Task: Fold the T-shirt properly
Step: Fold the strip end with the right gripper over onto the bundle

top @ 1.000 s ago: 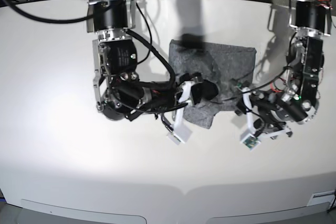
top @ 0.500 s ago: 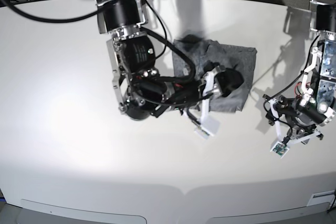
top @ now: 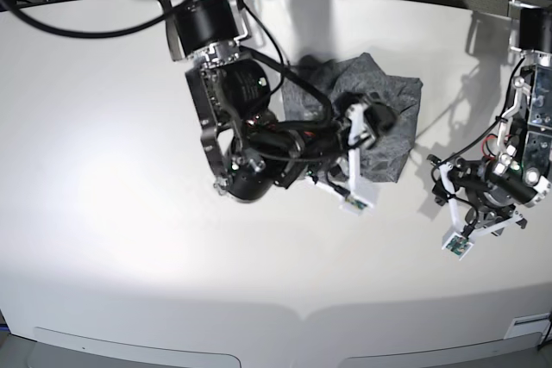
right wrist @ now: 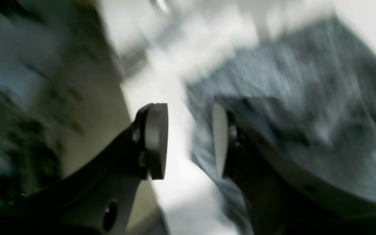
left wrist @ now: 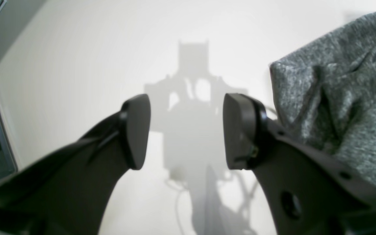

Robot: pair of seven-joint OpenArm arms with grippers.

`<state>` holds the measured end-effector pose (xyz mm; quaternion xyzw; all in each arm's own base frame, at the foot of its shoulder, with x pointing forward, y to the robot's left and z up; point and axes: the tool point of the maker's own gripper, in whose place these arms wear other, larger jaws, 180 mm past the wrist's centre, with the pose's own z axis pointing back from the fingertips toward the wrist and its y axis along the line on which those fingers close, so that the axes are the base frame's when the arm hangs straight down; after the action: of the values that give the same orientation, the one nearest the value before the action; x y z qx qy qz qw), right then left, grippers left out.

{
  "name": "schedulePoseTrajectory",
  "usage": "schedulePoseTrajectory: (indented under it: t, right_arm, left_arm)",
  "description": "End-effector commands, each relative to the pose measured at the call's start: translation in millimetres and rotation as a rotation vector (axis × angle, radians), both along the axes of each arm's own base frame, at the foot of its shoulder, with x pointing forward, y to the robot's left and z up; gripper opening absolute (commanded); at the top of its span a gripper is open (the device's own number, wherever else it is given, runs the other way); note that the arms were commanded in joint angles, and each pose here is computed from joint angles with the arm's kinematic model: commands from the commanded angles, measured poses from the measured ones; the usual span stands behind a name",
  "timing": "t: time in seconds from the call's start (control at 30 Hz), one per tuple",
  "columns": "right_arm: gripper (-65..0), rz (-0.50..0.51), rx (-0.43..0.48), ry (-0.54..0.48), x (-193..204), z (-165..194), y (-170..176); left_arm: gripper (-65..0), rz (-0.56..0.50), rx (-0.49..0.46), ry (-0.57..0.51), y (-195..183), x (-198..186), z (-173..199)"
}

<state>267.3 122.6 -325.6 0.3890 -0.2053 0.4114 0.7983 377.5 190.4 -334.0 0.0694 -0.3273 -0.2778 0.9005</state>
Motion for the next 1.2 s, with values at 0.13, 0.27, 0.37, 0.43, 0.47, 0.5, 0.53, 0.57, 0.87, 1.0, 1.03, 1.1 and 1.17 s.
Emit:
schedulePoseTrajectory:
  t: [0.13, 0.27, 0.37, 0.43, 0.47, 0.5, 0.53, 0.57, 0.87, 1.0, 1.03, 1.1, 1.17]
  right_arm:
    - [-41.8, -0.053, 0.031, -0.117, 27.9, 20.5, 2.0]
    - [-41.8, -0.074, -0.023, -0.183, 46.7, 22.6, -12.0]
    - [-41.9, -0.034, -0.087, -0.241, 55.2, 23.4, -22.6]
    - [-41.9, 0.031, -0.161, -0.283, 54.5, 17.9, -29.3]
    - [-41.9, 0.072, -0.201, -0.302, 52.0, 13.6, -31.8]
    - [-41.9, 0.117, -0.242, -0.32, 48.4, 8.7, -33.8]
    - [-41.9, 0.164, -0.281, -0.337, 44.3, 3.7, -35.1]
    - [-41.9, 0.21, -0.317, -0.353, 39.8, -0.9, -35.8]
    - [-41.9, 0.42, -0.423, -0.537, 14.0, -23.3, -7.2]
    - [-41.9, 0.451, -0.445, -0.643, 16.2, -28.8, -0.2]
    - [-41.9, 0.458, -0.434, -0.642, 13.8, -30.6, 2.1]
    - [-41.9, 0.458, -0.419, -0.627, 13.2, -36.9, 3.5]
    - [-41.9, 0.446, -0.437, -0.625, 19.9, -47.4, -1.0]
  left_arm:
    - [-30.6, 0.0, 0.005, -0.05, 3.7, 10.0, 16.8]
    - [-30.6, 0.001, 0.007, -0.049, 4.0, 9.9, 16.7]
    - [-30.6, 0.0, 0.006, -0.05, 3.7, 9.8, 16.6]
    - [-30.7, 0.0, 0.005, -0.05, 3.6, 10.0, 16.8]
    - [-30.7, -0.001, 0.004, -0.052, 3.3, 10.1, 16.9]
    - [-30.7, -0.001, 0.004, -0.052, 3.2, 10.3, 17.1]
    - [-30.7, -0.001, 0.001, -0.052, 2.8, 10.2, 17.0]
    - [-30.6, -0.002, -0.004, -0.051, 2.1, 10.0, 17.0]
    - [-30.7, -0.017, -0.074, -0.038, -9.9, 8.0, 16.4]
    - [-30.6, -0.019, -0.071, -0.045, -9.5, 9.0, 17.2]
    - [-30.7, -0.019, -0.065, -0.052, -8.6, 9.9, 17.9]
    - [-30.7, -0.015, -0.043, -0.061, -5.2, 11.2, 18.5]
    - [-30.7, -0.011, -0.026, -0.061, -2.4, 11.3, 18.2]
